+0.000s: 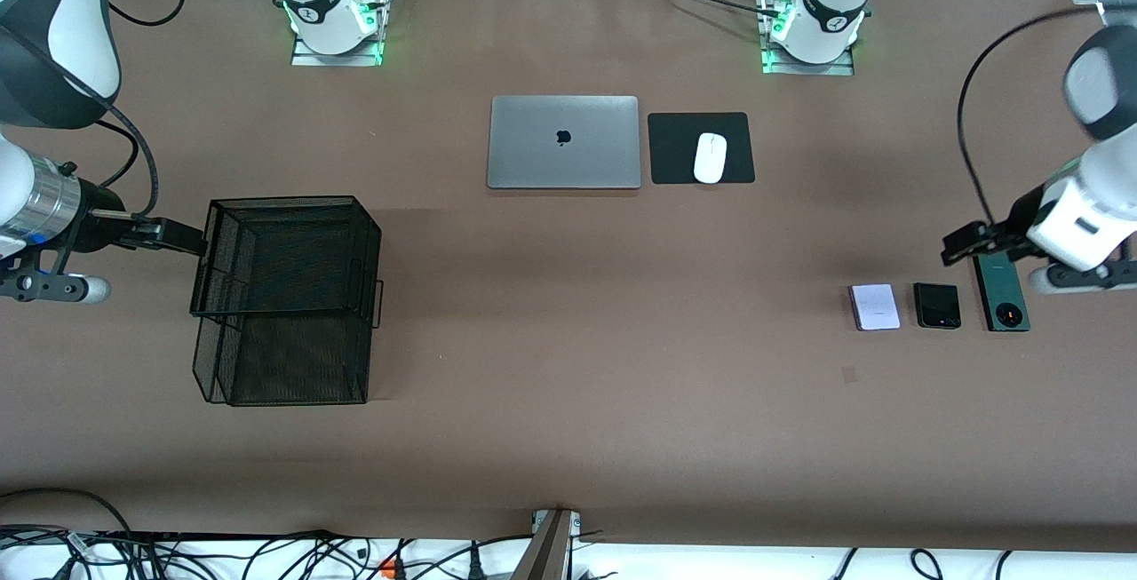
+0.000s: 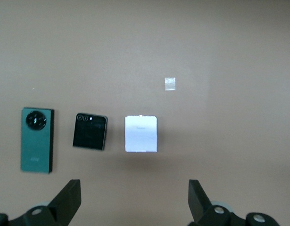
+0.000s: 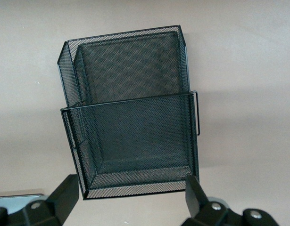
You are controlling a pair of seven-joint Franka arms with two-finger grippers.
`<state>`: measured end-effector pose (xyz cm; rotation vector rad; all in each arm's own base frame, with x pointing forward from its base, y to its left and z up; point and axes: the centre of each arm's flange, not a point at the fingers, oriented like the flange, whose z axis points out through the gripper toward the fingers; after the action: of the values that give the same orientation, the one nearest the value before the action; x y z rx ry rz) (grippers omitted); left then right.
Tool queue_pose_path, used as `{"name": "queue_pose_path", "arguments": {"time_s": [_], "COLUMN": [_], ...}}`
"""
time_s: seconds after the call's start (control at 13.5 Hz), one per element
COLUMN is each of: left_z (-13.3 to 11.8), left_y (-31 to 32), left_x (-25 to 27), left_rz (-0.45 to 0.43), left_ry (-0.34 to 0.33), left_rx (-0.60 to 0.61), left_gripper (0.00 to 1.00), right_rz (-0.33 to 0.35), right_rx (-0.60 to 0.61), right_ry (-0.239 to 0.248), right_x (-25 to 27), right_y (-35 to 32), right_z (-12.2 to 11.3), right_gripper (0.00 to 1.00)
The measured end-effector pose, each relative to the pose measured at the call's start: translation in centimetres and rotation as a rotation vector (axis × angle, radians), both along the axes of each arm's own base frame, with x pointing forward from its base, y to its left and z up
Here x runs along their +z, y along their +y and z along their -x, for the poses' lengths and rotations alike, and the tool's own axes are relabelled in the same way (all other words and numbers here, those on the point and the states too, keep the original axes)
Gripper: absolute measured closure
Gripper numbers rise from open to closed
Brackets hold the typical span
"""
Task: Place phones with both arms
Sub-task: 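Lower the left gripper onto the white Huawei phone and grasp it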
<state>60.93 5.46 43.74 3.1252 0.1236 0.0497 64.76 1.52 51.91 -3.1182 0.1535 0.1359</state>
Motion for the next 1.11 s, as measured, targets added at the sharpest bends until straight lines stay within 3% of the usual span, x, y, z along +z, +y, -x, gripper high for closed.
{"name": "queue_pose_path", "arguments": {"time_s": [0.22,0.37,0.74,1.11], "left_z": [-0.6,-0.8,1.1,1.6], "left_y": [0.8,0.7,-0.1,-0.2], "left_x": [-5.1,-8.4,-17.7,-21.9], "left_rz": [0.004,0.004,0.009,0.013], "left_ry": [-0.007,-0.048,-0.101,-0.131], "left_rx": [-0.016,-0.016,-0.014,-0.007], "left_gripper": [0.0,0.0,0.0,0.0], "right_rz": [0.0,0.0,0.0,0.001], "right_rx": [-0.002,-0.002,-0.002,-0.003], "right_ry": [0.0,0.001,0.001,0.001], "right_x": [0.0,0.0,0.0,0.0], "right_y": [-0.1,-0.1,-0.1,-0.2], "right_z": [0.0,0.0,0.0,0.0], "right_gripper": [0.0,0.0,0.0,0.0]}}
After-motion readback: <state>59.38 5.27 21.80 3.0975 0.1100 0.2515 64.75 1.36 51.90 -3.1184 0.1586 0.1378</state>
